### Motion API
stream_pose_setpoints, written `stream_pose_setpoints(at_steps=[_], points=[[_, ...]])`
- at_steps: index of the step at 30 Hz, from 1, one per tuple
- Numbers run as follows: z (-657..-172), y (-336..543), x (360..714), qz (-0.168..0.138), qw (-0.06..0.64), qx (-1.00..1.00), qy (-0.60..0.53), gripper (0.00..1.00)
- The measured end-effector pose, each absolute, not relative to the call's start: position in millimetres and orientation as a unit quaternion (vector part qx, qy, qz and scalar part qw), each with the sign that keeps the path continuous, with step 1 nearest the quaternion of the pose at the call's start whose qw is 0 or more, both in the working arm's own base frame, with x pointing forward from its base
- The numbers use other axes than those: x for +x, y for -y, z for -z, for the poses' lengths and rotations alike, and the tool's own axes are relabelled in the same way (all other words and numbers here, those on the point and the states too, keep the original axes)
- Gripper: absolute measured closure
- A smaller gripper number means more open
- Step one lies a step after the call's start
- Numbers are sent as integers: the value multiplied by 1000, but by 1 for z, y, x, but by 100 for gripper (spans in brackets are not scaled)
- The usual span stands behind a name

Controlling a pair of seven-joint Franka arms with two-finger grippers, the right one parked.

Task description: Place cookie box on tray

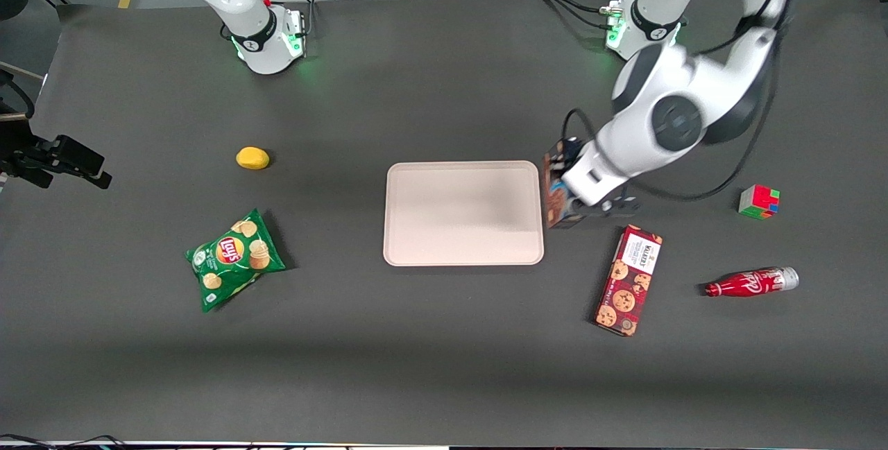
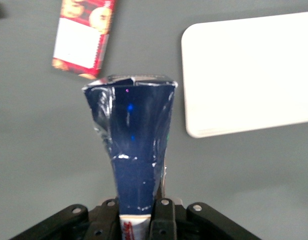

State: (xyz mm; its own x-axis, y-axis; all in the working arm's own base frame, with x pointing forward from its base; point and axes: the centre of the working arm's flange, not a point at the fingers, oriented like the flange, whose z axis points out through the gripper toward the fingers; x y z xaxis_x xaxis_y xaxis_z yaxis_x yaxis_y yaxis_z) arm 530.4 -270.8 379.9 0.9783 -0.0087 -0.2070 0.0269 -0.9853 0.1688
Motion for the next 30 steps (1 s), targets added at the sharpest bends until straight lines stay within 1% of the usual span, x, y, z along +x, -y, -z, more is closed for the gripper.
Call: stream_pose_setpoints(at_steps=[4,12,15,20,21,24,25,30], points=[[-338,286,535,105,88,991,1,79],[-273,308,535,92,81,992,7,79],[-260,314,532,92,83,992,10,79],[-253,319,530,90,80,993,16,80],[-254,319,530,89,78,993,19,78],[-254,319,530,85,73,993,25,66],[-254,319,530,84,72,994,26,64],[-259,318,532,85,67,994,26,40]])
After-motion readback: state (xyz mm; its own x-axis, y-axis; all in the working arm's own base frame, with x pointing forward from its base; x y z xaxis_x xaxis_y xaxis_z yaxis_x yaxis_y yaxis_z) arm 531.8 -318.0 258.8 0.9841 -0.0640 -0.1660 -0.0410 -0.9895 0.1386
